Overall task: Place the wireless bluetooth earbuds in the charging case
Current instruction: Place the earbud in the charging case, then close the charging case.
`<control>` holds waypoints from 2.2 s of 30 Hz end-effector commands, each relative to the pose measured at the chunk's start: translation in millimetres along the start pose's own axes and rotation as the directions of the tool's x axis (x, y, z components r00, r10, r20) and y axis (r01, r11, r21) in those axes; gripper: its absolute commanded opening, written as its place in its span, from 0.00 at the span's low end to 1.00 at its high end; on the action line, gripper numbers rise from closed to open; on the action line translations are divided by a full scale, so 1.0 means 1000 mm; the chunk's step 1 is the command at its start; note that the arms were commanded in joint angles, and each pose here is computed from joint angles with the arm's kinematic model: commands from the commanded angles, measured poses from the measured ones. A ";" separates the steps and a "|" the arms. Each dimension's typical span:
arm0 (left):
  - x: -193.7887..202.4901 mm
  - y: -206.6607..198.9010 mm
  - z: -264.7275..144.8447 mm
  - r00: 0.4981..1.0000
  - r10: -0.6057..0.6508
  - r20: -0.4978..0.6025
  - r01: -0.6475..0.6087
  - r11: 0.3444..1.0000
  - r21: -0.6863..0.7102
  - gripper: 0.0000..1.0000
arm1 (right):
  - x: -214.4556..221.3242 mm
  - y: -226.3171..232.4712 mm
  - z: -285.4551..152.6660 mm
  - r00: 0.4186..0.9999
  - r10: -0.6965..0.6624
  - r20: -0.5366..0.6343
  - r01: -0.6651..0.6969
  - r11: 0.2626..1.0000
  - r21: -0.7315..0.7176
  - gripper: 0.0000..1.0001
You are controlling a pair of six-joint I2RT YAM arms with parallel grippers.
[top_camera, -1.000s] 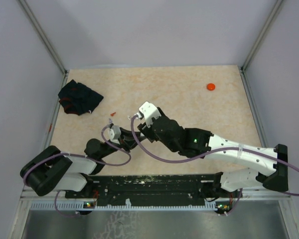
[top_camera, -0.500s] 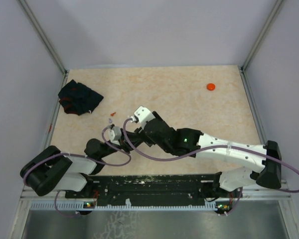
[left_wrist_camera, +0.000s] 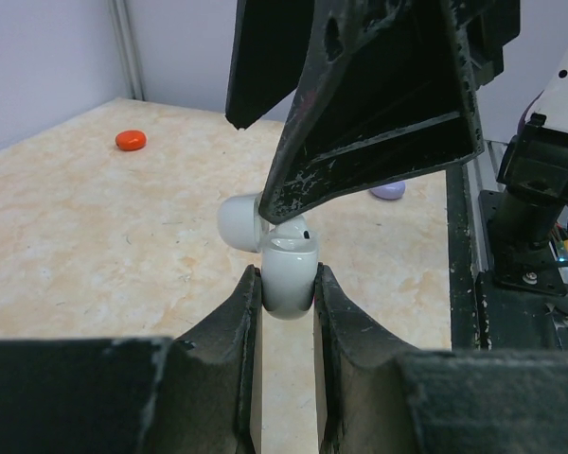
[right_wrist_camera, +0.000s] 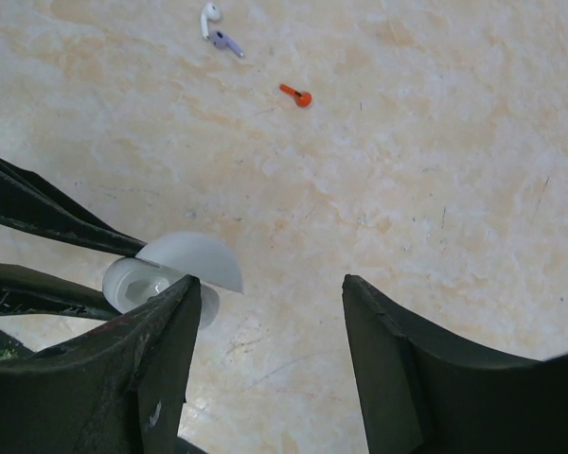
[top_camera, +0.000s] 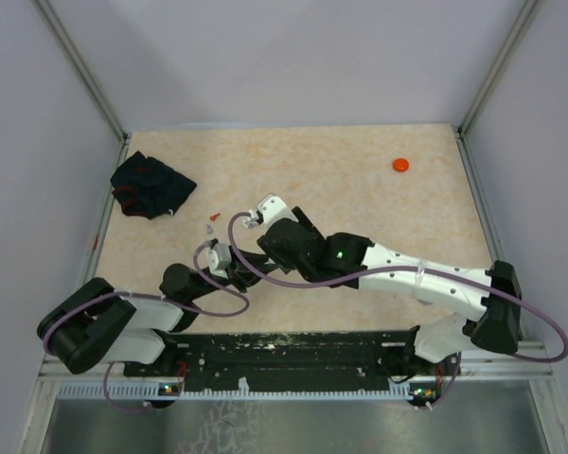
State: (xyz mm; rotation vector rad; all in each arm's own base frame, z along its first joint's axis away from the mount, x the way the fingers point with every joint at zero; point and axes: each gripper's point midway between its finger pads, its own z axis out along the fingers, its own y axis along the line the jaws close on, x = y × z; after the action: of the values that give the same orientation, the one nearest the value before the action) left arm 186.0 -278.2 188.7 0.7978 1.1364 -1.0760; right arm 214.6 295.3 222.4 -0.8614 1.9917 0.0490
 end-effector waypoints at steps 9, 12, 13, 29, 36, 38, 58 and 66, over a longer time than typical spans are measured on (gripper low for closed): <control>-0.057 -0.012 -0.001 0.964 0.145 0.221 -0.157 0.987 0.035 0.00 | -0.027 -0.004 -0.014 0.994 0.105 0.036 -0.104 0.994 -0.027 0.61; -0.056 -0.010 -0.001 0.967 0.135 0.217 -0.143 0.989 0.023 0.00 | -0.037 -0.005 -0.026 0.986 0.130 0.108 -0.121 0.989 -0.088 0.62; -0.056 -0.010 -0.002 0.967 0.129 0.218 -0.136 0.990 0.019 0.00 | -0.038 -0.005 -0.030 0.983 0.136 0.125 -0.121 0.986 -0.115 0.62; -0.091 -0.007 -0.004 0.946 -0.030 0.324 0.035 0.999 -0.010 0.00 | -0.033 -0.011 -0.059 0.833 0.349 0.430 -0.097 0.856 -0.507 0.66; -0.106 -0.024 -0.003 0.933 -0.096 0.346 0.071 0.994 0.084 0.00 | -0.025 -0.004 -0.063 0.755 0.386 0.530 0.016 0.797 -0.604 0.67; -0.112 -0.030 -0.004 0.930 -0.105 0.351 0.069 0.991 0.114 0.00 | -0.024 -0.001 -0.066 0.734 0.362 0.575 0.080 0.795 -0.602 0.67; -0.134 -0.052 0.006 0.927 -0.115 0.357 0.021 0.966 0.257 0.00 | -0.035 0.020 -0.080 0.610 0.371 0.700 0.269 0.734 -0.623 0.60; -0.136 -0.053 0.008 0.927 -0.107 0.360 0.008 0.964 0.267 0.00 | -0.038 0.023 -0.083 0.598 0.387 0.702 0.286 0.715 -0.638 0.44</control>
State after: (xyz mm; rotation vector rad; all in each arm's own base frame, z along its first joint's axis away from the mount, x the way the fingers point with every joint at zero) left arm 152.9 -282.3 269.6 0.7035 1.0177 -1.4045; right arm 153.9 302.5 261.0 -0.9917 1.1657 1.1246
